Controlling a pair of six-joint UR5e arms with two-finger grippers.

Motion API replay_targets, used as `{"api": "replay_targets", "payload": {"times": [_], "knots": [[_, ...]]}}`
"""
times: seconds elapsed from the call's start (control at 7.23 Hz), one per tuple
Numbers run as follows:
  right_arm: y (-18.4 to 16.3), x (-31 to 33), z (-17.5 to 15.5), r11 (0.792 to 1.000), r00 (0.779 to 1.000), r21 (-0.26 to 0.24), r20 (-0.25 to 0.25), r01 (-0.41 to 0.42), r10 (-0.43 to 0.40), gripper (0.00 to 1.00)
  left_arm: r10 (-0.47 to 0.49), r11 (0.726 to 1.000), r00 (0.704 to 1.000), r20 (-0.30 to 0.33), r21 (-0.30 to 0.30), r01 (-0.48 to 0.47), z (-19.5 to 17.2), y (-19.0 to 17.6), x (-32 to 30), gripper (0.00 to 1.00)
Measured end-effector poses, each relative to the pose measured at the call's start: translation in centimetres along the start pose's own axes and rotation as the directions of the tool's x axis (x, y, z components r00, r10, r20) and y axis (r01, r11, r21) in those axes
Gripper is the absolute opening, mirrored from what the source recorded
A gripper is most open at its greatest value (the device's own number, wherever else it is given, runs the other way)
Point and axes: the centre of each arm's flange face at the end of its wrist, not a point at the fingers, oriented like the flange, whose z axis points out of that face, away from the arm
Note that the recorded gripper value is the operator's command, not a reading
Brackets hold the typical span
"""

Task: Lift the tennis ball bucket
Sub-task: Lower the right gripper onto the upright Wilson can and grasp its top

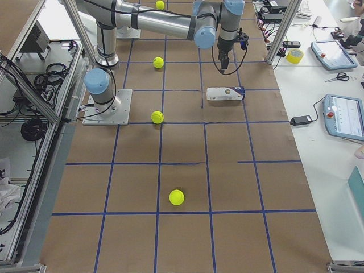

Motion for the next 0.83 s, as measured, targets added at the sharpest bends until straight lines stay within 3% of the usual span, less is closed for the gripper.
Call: {"api": "replay_targets", "payload": {"times": [0.42, 0.83], "knots": [[-3.4, 0.4, 8.0, 0.999, 1.000, -0.050, 0.004, -0.002, 0.003, 1.00, 0.000, 1.000, 1.000, -0.001, 0.003, 0.000, 0.0, -0.1, 0.0, 1.00], [-5.8, 0.7, 14.9, 0.998, 1.000, -0.061, 0.005, -0.003, 0.004, 1.00, 0.001, 1.000, 1.000, -0.002, 0.001, -0.001, 0.2, -0.2, 0.1, 1.00]]}}
